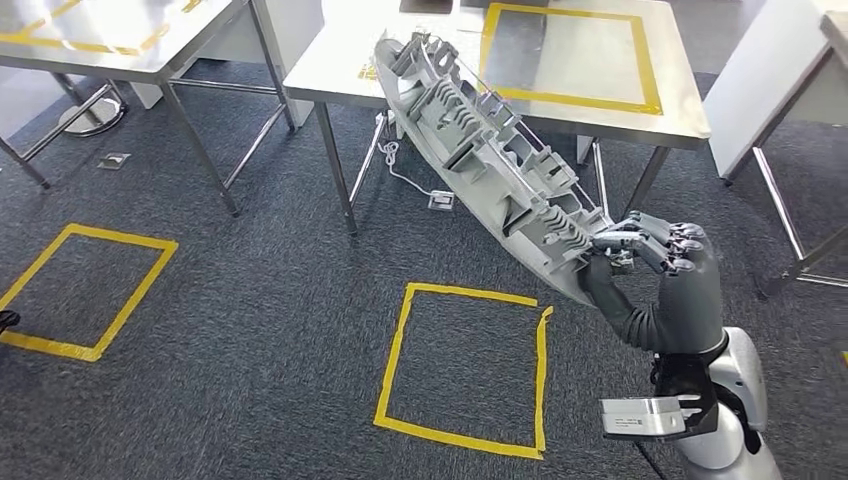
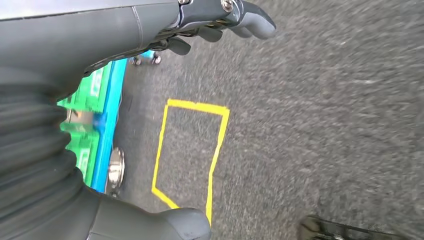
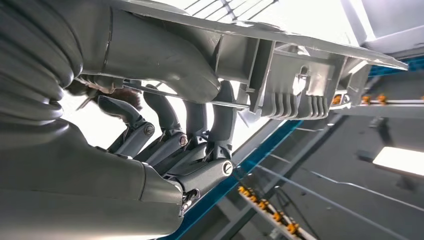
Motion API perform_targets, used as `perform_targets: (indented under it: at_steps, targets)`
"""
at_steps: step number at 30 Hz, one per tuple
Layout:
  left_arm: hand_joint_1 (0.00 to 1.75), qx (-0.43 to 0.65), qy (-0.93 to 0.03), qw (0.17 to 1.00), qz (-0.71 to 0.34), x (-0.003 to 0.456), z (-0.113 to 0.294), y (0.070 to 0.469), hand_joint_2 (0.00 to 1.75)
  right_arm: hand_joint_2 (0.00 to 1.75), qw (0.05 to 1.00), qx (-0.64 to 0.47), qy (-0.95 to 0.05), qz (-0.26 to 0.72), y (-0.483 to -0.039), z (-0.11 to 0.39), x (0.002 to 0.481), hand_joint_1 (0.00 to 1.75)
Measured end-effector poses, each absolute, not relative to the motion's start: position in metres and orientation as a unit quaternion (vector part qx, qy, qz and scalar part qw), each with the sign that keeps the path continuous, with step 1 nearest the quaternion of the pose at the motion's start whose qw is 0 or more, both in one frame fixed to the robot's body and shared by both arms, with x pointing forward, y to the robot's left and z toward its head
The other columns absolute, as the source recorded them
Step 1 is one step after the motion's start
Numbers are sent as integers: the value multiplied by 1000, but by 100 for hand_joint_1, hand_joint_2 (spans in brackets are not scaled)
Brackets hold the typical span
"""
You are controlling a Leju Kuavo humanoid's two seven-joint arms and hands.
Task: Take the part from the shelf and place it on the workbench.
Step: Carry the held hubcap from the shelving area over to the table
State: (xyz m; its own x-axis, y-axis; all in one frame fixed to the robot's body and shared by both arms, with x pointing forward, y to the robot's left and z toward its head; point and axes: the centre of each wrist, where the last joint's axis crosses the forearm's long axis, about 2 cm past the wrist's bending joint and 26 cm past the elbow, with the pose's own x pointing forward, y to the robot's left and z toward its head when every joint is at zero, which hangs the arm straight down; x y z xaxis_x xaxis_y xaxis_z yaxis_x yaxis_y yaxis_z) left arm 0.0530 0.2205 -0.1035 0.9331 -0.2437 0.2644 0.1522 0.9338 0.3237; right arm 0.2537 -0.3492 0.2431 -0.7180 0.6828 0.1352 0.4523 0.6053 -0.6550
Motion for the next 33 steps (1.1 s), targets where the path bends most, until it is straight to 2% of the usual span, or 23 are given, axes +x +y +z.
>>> perform_targets:
  at_steps: [33]
  targets:
    - [0,158,-147,970,-112,52,-104,223,175,175,176,-338,-878,289,-351,248,262,175]
